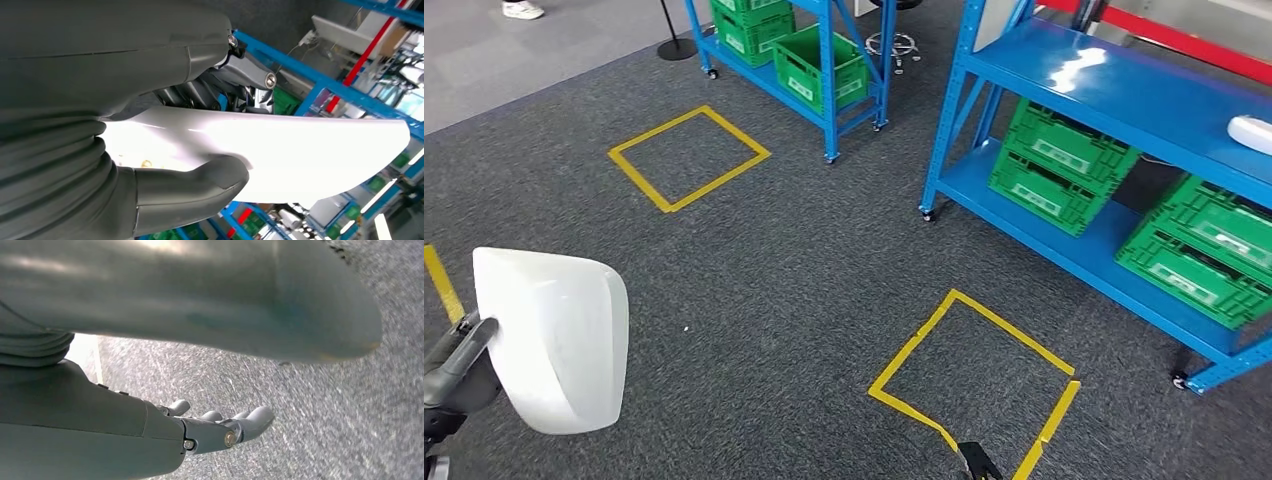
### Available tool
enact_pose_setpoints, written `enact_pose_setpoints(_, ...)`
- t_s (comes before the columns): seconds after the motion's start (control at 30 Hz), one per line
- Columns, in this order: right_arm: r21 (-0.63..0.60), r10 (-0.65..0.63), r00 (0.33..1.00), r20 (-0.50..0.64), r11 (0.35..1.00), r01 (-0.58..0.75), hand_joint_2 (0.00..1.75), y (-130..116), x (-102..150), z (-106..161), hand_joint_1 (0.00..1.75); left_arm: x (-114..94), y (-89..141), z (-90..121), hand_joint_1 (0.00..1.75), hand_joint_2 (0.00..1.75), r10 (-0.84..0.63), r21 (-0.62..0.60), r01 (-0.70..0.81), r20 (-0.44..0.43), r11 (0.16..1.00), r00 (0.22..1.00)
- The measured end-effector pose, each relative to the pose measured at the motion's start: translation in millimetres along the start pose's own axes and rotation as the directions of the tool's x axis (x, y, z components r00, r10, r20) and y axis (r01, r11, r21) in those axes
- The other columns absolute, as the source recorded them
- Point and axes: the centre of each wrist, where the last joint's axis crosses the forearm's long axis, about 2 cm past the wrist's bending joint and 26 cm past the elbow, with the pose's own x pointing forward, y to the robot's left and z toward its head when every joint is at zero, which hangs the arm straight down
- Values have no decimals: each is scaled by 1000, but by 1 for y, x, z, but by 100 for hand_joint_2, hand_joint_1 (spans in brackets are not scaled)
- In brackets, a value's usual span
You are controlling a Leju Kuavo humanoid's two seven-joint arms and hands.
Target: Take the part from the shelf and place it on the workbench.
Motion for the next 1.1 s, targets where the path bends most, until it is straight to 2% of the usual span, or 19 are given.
enact_pose_setpoints(0.2, 7, 2, 1000, 5, 1000, -2, 0, 0, -2, 0, 0, -3, -1, 4, 175, 175, 6, 6, -6, -4, 1000, 1000)
enact_pose_setpoints(0.47, 27, 3, 1000, 30, 1000, -4, 0, 1, 0, 0, 0, 4, 1, 13, 175, 175, -5, 17, 5, -3, 1000, 1000)
enact_pose_setpoints(1.1, 39, -4, 1000, 29, 999, 3, 0, 2, 0, 0, 0, 4, 1, 1, 175, 175, 3, 7, -3, 1, 1000, 1000)
